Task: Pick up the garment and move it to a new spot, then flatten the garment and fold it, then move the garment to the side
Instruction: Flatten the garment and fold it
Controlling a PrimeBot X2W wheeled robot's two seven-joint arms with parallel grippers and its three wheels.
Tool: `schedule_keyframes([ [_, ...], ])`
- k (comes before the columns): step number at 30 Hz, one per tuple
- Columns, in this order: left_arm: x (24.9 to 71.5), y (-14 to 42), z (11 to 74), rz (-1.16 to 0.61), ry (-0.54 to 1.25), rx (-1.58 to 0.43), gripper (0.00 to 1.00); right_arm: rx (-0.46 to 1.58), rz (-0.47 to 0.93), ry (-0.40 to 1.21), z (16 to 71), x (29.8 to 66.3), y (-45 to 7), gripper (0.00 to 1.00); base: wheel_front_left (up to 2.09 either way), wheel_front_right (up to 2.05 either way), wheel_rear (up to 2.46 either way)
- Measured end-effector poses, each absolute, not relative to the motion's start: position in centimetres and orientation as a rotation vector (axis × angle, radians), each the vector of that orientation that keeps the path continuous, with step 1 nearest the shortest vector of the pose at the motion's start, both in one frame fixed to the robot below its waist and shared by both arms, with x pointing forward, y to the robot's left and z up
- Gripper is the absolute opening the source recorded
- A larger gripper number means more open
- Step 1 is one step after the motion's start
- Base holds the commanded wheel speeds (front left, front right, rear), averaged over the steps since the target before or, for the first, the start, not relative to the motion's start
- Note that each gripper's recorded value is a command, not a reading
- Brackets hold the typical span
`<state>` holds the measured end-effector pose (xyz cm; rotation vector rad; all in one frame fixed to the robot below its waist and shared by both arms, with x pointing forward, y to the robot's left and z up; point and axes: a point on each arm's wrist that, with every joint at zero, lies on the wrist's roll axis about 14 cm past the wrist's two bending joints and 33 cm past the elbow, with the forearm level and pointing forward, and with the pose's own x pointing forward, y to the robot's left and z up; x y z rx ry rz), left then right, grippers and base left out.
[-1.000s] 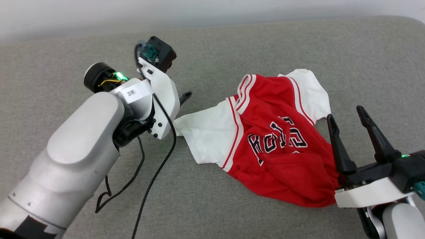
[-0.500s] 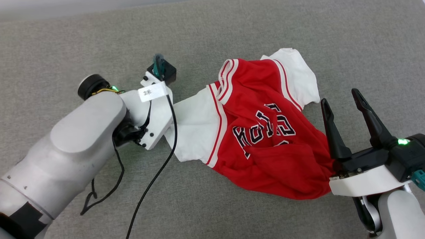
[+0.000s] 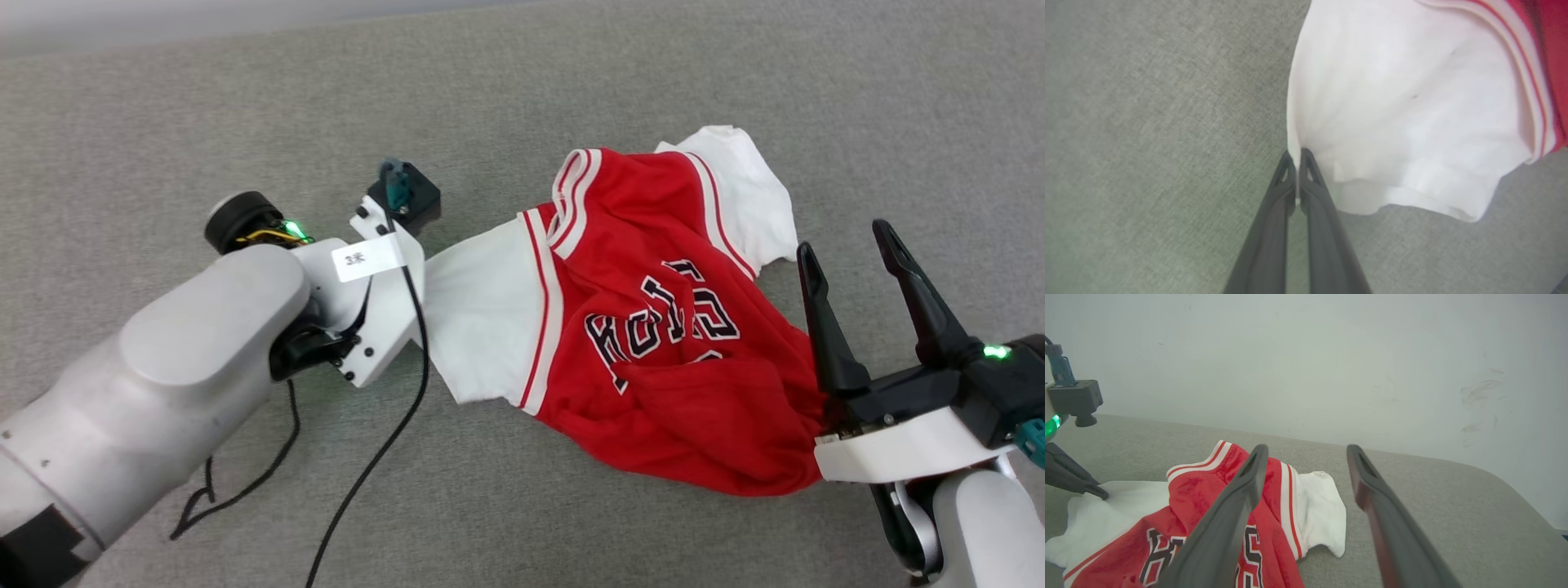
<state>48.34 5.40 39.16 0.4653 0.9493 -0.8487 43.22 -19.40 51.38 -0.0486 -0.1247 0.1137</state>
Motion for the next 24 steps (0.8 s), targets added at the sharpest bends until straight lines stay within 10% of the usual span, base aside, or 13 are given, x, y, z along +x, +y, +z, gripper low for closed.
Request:
schedule_keyframes([
  [8, 50.1, 10.7, 43.9, -0.712, 0.78, 0.348, 0.0, -0.024, 0.12, -0.111, 50.9, 42.6, -18.8, 1.0, 0.0, 0.0, 0.0],
  [24, 45.8, 23.9, 40.8, -0.347, 0.994, 0.218, 0.0, -0.005, 0.131, -0.086, 50.1, 42.4, -18.3, 1.0, 0.0, 0.0, 0.0],
])
